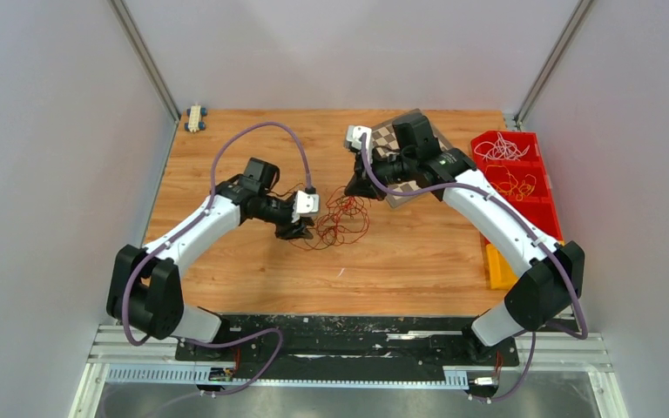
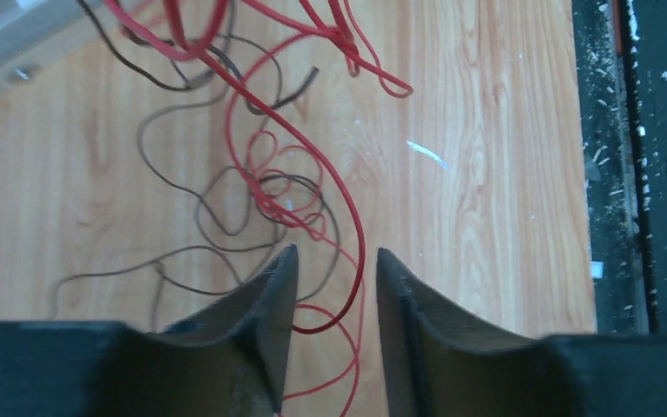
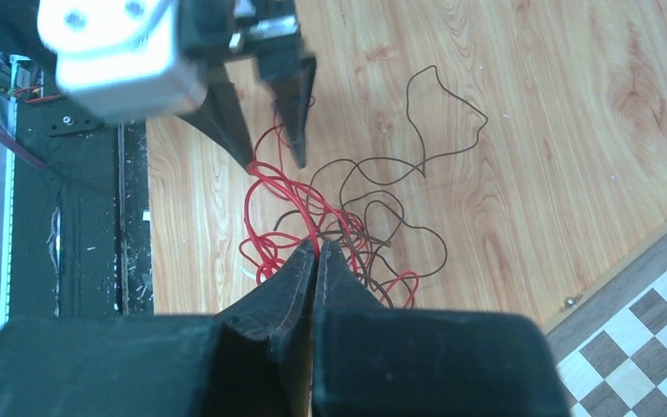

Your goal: Untangle the cables

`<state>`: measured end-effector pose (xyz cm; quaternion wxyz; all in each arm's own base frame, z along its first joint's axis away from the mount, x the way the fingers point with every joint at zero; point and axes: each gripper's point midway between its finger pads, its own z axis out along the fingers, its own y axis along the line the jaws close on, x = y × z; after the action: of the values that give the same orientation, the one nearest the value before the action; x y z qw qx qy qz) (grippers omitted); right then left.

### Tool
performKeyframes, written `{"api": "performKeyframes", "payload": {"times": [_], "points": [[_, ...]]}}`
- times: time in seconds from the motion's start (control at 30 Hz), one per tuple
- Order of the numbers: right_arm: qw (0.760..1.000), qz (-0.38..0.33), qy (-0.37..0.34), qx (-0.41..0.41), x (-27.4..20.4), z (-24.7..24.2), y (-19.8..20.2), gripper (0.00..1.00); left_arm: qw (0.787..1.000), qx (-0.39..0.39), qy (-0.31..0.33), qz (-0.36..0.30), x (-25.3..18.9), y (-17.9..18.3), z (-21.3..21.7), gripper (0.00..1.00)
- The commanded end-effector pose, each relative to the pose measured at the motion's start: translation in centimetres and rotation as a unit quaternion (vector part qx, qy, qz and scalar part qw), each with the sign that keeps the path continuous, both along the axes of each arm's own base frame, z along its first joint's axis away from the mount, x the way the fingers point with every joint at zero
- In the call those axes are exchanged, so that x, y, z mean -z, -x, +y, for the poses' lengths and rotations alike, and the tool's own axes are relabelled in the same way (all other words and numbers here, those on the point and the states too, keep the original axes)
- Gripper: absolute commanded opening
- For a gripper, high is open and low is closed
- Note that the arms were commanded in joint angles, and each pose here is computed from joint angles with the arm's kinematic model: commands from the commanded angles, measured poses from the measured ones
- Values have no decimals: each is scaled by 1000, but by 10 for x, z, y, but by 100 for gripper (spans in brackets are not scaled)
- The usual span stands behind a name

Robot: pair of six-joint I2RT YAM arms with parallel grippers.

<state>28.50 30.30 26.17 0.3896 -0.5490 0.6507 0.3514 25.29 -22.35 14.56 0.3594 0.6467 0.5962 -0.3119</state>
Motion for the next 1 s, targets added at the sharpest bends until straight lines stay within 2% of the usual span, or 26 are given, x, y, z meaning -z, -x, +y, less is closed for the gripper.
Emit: {"api": "performKeyframes", "payload": {"times": [0.0,0.03,0.1,0.13,0.27,0.4,0.47,0.6,0.77,0.87,0.97], "points": [[998,-31,-3,49,-15,-13,-21,0,1000,16,-22,4,11,12,-5,35],[996,-35,3,77,-11,-19,-34,0,1000,15,-19,12,1,21,-5,19],[987,-49,6,153,-8,-34,-69,0,1000,12,12,21,-33,35,-12,3],[981,-50,5,188,-5,-42,-84,0,999,16,34,27,-49,42,-17,0],[959,-38,17,282,20,-58,-128,1,990,11,142,6,-159,60,-31,0],[956,11,7,294,55,-44,-144,10,977,1,212,22,-236,70,-39,0],[958,37,-4,286,69,-32,-147,12,969,-5,245,4,-269,66,-42,0],[961,57,24,271,111,-12,-149,16,957,-15,291,-12,-317,63,-44,0],[957,89,66,267,165,-10,-144,17,938,-27,340,-54,-378,67,-39,0],[953,97,87,273,187,-14,-145,13,927,-45,366,-73,-407,62,-33,0],[950,99,109,276,202,-21,-142,10,906,-72,401,-114,-448,55,-21,0]]}}
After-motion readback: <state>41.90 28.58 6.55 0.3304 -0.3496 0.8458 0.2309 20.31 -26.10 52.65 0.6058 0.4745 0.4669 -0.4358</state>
